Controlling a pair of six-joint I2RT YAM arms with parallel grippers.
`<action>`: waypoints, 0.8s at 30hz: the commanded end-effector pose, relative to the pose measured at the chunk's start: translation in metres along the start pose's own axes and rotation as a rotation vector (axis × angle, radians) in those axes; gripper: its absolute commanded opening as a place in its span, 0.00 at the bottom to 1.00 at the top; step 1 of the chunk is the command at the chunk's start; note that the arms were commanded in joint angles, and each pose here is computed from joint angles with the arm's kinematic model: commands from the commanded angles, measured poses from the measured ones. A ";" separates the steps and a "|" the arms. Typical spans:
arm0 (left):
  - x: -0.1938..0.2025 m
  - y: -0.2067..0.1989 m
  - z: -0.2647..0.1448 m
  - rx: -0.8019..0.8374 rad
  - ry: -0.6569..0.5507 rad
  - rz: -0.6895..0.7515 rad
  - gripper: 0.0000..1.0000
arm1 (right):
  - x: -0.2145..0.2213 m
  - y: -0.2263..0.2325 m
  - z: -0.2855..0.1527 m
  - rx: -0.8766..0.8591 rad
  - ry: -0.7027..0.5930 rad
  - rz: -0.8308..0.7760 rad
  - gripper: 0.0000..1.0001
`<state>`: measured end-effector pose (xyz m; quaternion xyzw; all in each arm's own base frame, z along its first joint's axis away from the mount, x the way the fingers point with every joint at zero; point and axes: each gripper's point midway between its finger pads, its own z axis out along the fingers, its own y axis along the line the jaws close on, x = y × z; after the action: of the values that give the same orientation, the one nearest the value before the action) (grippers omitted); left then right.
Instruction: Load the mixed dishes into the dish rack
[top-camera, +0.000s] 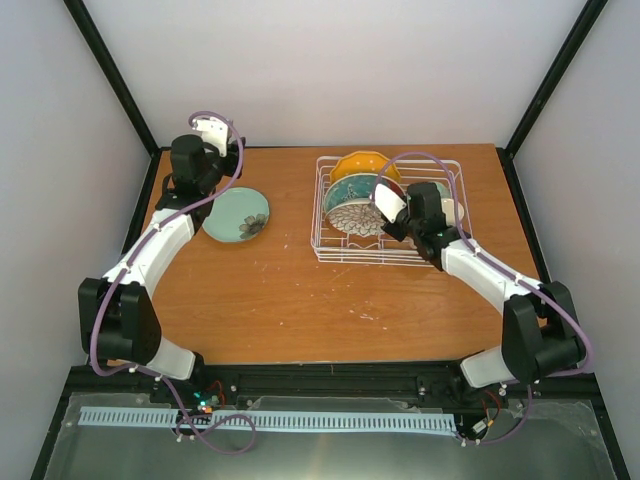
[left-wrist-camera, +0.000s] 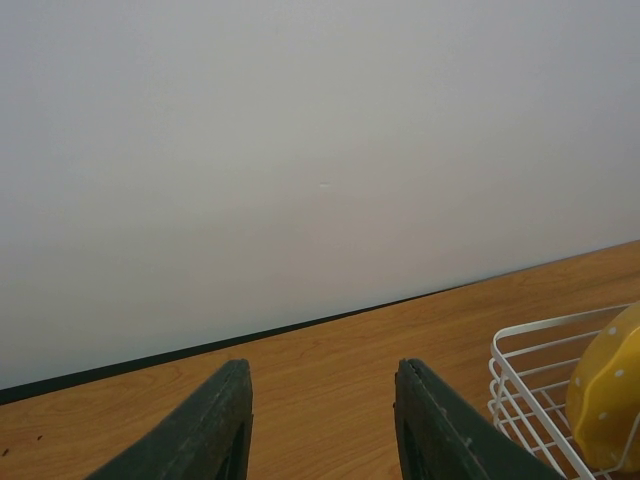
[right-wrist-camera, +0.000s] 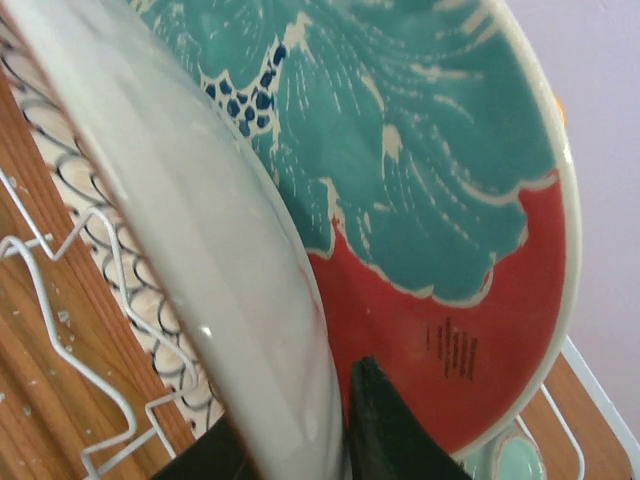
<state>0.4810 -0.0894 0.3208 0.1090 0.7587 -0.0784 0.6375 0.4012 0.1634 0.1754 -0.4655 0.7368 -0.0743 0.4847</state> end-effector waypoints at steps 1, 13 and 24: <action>-0.010 0.006 0.000 -0.017 -0.028 -0.005 0.41 | -0.033 -0.014 -0.004 0.032 -0.093 0.074 0.18; -0.015 0.011 -0.003 -0.024 -0.005 -0.017 0.50 | -0.058 -0.028 -0.025 0.073 -0.199 0.112 0.40; -0.012 0.076 -0.024 -0.101 0.142 -0.141 0.60 | -0.116 -0.080 -0.106 0.257 -0.495 0.205 0.63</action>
<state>0.4839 -0.0360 0.3188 0.0519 0.7907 -0.0741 0.6055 0.3905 0.1751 0.2581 -0.3880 0.6990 -0.0188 0.6005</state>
